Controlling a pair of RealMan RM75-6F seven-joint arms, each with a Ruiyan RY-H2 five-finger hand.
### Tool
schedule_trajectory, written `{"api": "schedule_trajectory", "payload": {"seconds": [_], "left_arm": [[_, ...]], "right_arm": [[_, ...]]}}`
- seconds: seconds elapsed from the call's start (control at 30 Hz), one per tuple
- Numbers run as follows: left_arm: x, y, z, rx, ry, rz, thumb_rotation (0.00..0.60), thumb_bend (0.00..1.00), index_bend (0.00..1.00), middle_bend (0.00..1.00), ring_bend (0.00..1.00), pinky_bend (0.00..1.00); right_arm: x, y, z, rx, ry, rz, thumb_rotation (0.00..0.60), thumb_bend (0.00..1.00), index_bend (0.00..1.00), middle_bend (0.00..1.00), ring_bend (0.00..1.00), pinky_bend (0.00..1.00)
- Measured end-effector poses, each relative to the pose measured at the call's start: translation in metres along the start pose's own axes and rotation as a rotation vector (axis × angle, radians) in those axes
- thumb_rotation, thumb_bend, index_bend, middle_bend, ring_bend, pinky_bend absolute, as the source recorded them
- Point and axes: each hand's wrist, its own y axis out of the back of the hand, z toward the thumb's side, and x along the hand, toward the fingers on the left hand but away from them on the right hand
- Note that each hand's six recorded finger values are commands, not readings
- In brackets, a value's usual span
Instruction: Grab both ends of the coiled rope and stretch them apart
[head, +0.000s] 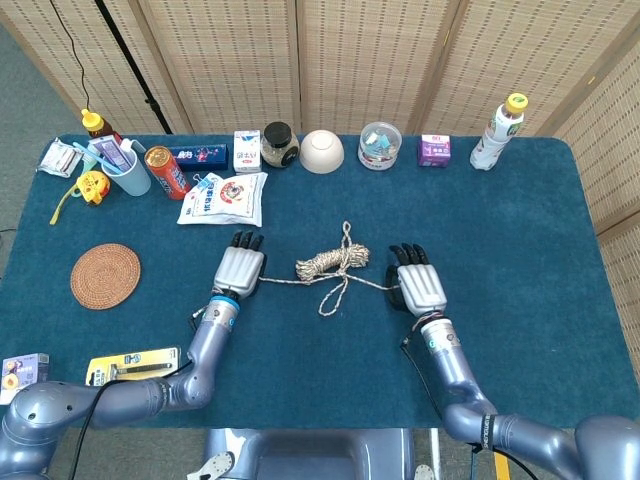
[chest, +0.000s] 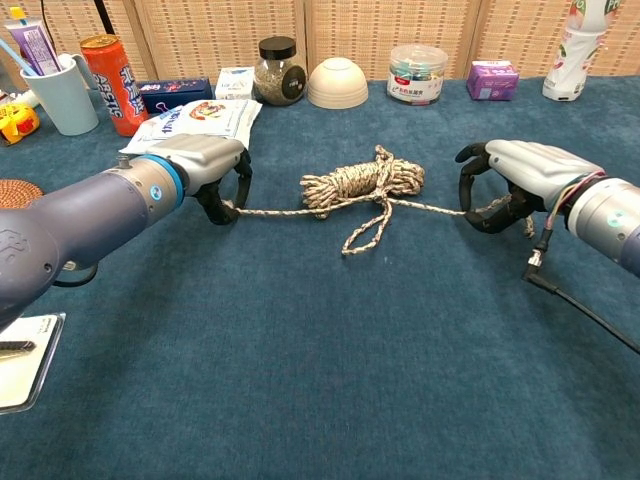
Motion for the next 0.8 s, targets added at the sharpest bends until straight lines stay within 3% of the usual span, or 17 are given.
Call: {"api": "schedule_trajectory", "payload": {"seconds": [0.8], "left_arm": [[-0.014,0.046,-0.058,-0.04,0.047,0.097,0.6,0.42,0.62,0.14,0.02,0.0]], "right_arm": [[0.003,0.033,-0.016,0.04,-0.01,-0.063,0.6,0.52,0.65,0.13,0.0,0.0]]}}
